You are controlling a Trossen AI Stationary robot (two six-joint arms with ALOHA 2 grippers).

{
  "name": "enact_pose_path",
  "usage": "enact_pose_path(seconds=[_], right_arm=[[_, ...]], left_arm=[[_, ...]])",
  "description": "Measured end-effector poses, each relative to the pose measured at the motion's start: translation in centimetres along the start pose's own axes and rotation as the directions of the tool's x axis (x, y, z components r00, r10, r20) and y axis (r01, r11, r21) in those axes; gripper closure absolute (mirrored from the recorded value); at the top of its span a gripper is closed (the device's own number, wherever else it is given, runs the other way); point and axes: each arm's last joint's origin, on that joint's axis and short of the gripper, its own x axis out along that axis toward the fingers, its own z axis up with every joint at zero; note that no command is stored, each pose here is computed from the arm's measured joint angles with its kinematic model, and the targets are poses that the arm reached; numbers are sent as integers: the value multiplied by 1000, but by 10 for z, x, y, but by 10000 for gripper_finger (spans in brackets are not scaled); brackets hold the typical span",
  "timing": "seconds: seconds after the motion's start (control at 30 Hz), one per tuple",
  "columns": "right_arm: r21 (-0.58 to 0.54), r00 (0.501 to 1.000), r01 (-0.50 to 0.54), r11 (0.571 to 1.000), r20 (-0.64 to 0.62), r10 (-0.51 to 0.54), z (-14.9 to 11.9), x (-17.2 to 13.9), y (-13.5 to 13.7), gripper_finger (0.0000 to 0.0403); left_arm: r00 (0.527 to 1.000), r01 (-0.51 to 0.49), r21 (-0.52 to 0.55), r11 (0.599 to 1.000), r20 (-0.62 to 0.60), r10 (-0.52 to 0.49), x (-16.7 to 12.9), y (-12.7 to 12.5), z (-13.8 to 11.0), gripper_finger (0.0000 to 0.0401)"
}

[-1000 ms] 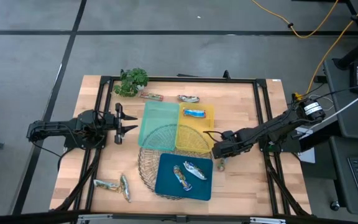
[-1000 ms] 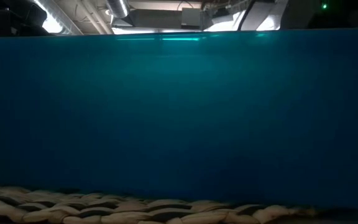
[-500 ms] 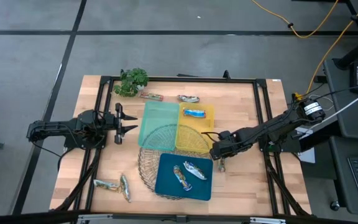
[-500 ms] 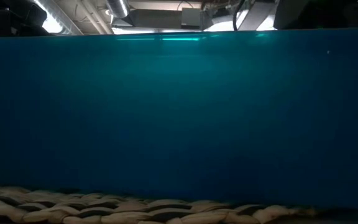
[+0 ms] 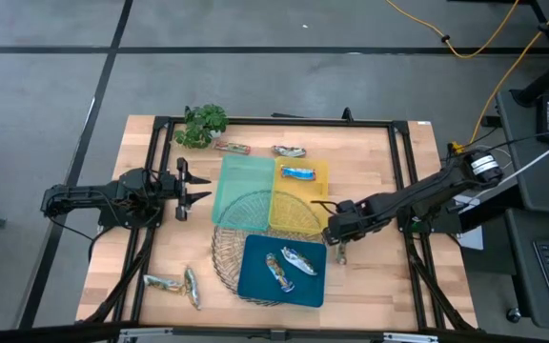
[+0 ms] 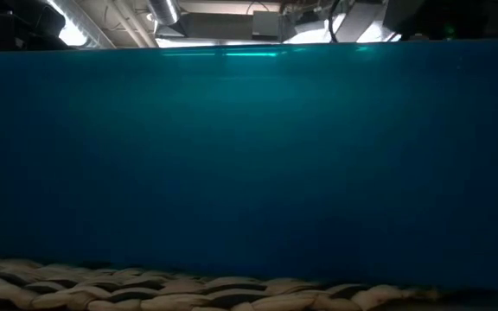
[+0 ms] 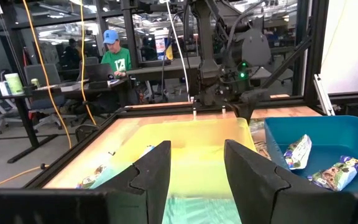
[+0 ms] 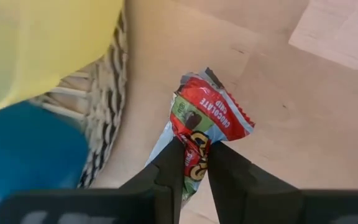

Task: Pick and place Granola Bars by type
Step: Put the red granola bar into the yellow bin

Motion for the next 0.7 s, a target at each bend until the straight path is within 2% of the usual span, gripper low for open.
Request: enact_pose_path(seconds=[0.2, 0.43, 0.7], right_arm=[[5, 999, -53, 999, 0, 53, -1, -22, -6, 333], [13, 986, -167, 986, -7, 167, -2, -50, -13, 333], [11, 973, -231, 973, -6, 231, -3, -64, -18, 333]], left_arm=[[1000, 0, 0, 1000, 0, 0, 0, 0, 0, 258], [1000, 0, 0, 1000, 0, 0, 0, 0, 0, 258], [1000, 0, 0, 1000, 0, 0, 0, 0, 0, 258]])
